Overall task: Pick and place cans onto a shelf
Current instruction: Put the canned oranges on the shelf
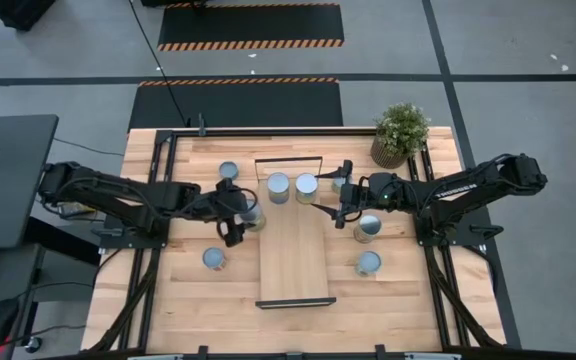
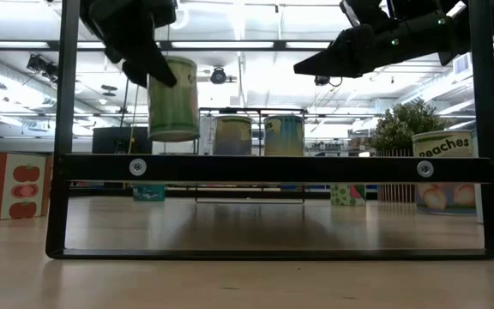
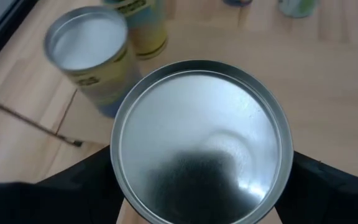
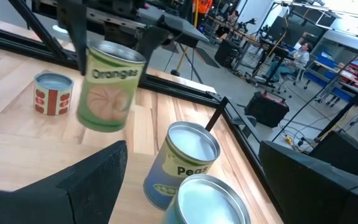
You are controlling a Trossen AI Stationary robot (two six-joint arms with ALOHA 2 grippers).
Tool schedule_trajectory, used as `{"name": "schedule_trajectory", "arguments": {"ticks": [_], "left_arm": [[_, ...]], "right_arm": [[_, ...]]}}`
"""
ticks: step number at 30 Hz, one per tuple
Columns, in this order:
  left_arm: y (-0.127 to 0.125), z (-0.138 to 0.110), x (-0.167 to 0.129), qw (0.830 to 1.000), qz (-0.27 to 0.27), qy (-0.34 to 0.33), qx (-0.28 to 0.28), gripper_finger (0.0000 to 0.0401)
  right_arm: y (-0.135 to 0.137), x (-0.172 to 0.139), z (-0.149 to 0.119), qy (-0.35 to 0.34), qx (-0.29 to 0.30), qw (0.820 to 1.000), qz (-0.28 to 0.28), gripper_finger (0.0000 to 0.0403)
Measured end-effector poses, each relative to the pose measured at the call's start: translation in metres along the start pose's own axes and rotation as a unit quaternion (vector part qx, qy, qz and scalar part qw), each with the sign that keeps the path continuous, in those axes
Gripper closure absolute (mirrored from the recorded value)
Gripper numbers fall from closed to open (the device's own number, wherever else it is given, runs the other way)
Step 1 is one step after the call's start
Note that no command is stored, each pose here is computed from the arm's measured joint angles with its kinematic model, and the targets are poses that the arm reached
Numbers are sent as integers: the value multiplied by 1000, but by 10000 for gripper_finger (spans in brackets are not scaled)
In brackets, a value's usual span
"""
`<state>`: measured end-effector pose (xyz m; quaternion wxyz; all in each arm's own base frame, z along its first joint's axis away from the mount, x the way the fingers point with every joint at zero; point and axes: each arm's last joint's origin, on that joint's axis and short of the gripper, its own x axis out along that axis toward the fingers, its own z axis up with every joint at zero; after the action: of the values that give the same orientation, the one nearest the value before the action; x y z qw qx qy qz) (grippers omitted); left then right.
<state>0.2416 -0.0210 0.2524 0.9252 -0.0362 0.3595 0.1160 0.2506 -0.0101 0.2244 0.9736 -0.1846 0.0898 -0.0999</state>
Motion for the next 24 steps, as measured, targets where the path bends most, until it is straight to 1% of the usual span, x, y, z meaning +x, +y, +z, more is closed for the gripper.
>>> {"name": "schedule_trajectory", "arguments": {"ticks": [5,15,20,24], "left_arm": [[-7,1,4,1000,-11,-12,3,78],[-19,4,27,999,-43,-23,10,78],[-22,6,33,998,-58,-33,11,78],[-22,7,33,998,-59,-35,11,78]], "right_arm": [[0,0,0,0,0,1000,0,30],[0,0,1,-3,0,1000,-1,30],[0,0,1,-3,1,1000,-1,30],[0,0,1,-3,1,1000,-1,30]]}}
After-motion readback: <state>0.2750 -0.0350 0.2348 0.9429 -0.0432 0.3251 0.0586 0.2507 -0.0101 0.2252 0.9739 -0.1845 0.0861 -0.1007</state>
